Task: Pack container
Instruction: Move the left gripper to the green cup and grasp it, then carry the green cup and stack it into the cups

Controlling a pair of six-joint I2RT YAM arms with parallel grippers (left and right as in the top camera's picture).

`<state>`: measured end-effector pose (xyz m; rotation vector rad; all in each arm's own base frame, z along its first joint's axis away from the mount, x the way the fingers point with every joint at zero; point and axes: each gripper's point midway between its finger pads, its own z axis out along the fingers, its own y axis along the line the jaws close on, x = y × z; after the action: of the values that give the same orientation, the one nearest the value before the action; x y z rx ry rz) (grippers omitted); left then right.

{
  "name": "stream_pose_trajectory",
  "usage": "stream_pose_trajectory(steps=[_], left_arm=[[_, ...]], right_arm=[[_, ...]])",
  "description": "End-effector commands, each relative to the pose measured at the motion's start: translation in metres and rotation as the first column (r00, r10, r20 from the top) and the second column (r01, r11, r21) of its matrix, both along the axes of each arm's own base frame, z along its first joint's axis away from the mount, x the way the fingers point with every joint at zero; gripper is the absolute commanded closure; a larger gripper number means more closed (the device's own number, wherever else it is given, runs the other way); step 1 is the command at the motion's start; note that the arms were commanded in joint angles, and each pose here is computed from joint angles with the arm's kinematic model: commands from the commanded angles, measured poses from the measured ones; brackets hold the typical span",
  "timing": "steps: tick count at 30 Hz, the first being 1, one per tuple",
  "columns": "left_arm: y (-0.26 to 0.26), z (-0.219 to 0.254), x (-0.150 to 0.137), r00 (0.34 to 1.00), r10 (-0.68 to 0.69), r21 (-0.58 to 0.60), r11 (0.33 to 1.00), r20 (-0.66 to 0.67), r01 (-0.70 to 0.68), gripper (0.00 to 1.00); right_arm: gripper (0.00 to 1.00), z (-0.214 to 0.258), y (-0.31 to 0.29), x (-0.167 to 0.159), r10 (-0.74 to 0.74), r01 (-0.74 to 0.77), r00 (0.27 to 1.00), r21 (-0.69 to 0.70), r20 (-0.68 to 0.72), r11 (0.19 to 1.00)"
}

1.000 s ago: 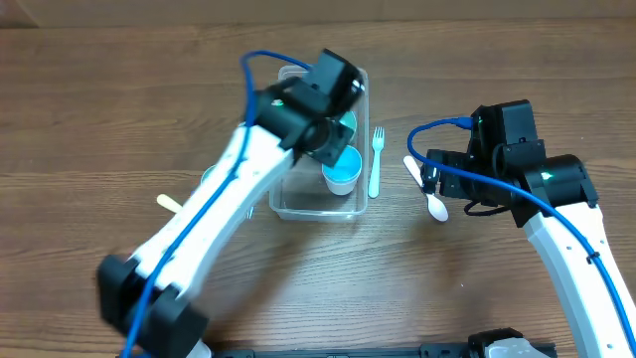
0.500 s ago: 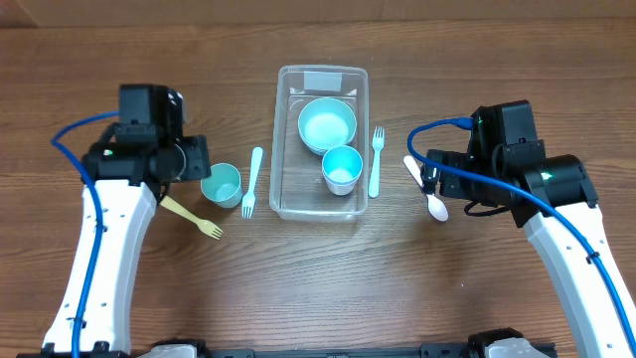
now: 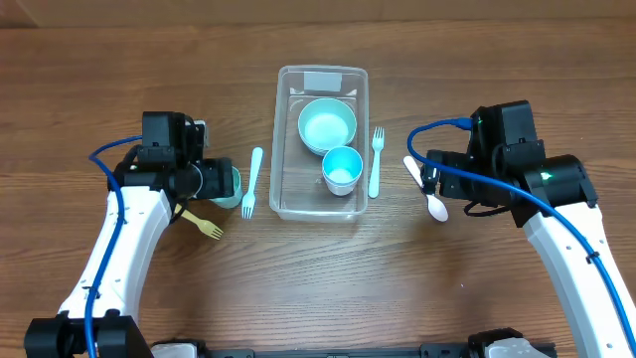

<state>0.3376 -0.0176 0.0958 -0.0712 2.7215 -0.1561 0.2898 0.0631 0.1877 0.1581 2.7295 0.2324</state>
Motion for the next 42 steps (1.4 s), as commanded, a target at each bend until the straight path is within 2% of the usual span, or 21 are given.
stream_pose_trajectory(steps=[1, 7, 9, 10, 11, 13, 14, 18, 23, 25, 29, 33, 36, 39, 42], left_arm=[[-0.003, -0.015, -0.002, 1.000, -0.020, -0.018, 1.000, -0.016, 0.020, 0.12], [-0.003, -0.041, 0.010, 0.999, -0.014, -0.021, 1.000, -0.039, 0.014, 0.13], [-0.003, -0.056, 0.013, 0.998, -0.009, -0.024, 1.000, -0.063, 0.007, 0.19], [-0.003, -0.061, 0.016, 0.998, 0.003, -0.028, 1.000, -0.069, -0.005, 0.27], [-0.003, -0.063, 0.017, 0.998, 0.011, -0.031, 0.999, -0.068, -0.013, 0.43], [-0.003, -0.060, 0.021, 0.998, 0.027, -0.038, 0.999, -0.056, -0.029, 0.85], [-0.003, -0.057, 0.024, 0.999, 0.027, -0.038, 0.999, -0.047, -0.029, 0.96], [-0.003, -0.025, 0.039, 1.000, 0.027, -0.038, 0.999, 0.014, -0.027, 0.96], [0.001, 0.053, 0.057, 0.984, 0.037, -0.023, 0.999, 0.176, -0.033, 0.96], [0.002, 0.087, 0.056, 0.971, 0.039, -0.019, 0.999, 0.237, -0.035, 0.96], [-0.005, 0.125, 0.041, 0.954, 0.023, -0.036, 0.999, 0.299, -0.012, 0.96], [-0.029, 0.145, 0.025, 0.941, -0.041, -0.052, 0.997, 0.337, 0.062, 0.96], [-0.070, 0.155, 0.017, 0.918, -0.147, -0.050, 0.983, 0.367, 0.177, 0.96], [-0.117, 0.149, 0.009, 0.895, -0.262, -0.050, 0.953, 0.360, 0.299, 0.96], [-0.143, 0.140, 0.007, 0.890, -0.301, -0.062, 0.938, 0.342, 0.341, 0.96]], right_arm=[[0.00, 0.003, 0.000, 0.001, 0.000, 0.000, 1.000, 0.006, 0.014, 1.000], [0.00, 0.003, 0.000, 0.001, 0.000, 0.000, 1.000, 0.007, 0.014, 1.000], [0.00, 0.003, 0.000, 0.001, 0.000, 0.000, 1.000, 0.006, 0.014, 1.000], [0.00, 0.003, 0.000, 0.001, 0.000, 0.000, 1.000, 0.006, 0.014, 1.000], [0.00, 0.003, 0.000, 0.001, 0.000, 0.000, 1.000, 0.007, 0.014, 1.000], [0.00, 0.003, 0.000, 0.001, 0.000, 0.000, 1.000, 0.006, 0.014, 1.000], [0.00, 0.003, 0.000, 0.001, 0.000, 0.000, 1.000, 0.007, 0.014, 1.000], [0.00, 0.003, 0.000, 0.001, 0.000, 0.000, 1.000, 0.006, 0.014, 1.000], [0.00, 0.003, 0.000, 0.001, 0.000, 0.000, 1.000, 0.006, 0.014, 1.000], [0.00, 0.003, 0.000, 0.001, 0.000, 0.000, 1.000, 0.006, 0.014, 1.000], [0.00, 0.003, 0.000, 0.001, 0.000, 0.000, 1.000, 0.006, 0.014, 1.000], [0.00, 0.003, 0.000, 0.001, 0.000, 0.000, 1.000, 0.006, 0.014, 1.000], [0.00, 0.003, 0.000, 0.001, 0.000, 0.000, 1.000, 0.007, 0.014, 1.000], [0.00, 0.003, 0.000, 0.001, 0.000, 0.000, 1.000, 0.006, 0.014, 1.000], [0.00, 0.003, 0.000, 0.001, 0.000, 0.000, 1.000, 0.006, 0.014, 1.000]])
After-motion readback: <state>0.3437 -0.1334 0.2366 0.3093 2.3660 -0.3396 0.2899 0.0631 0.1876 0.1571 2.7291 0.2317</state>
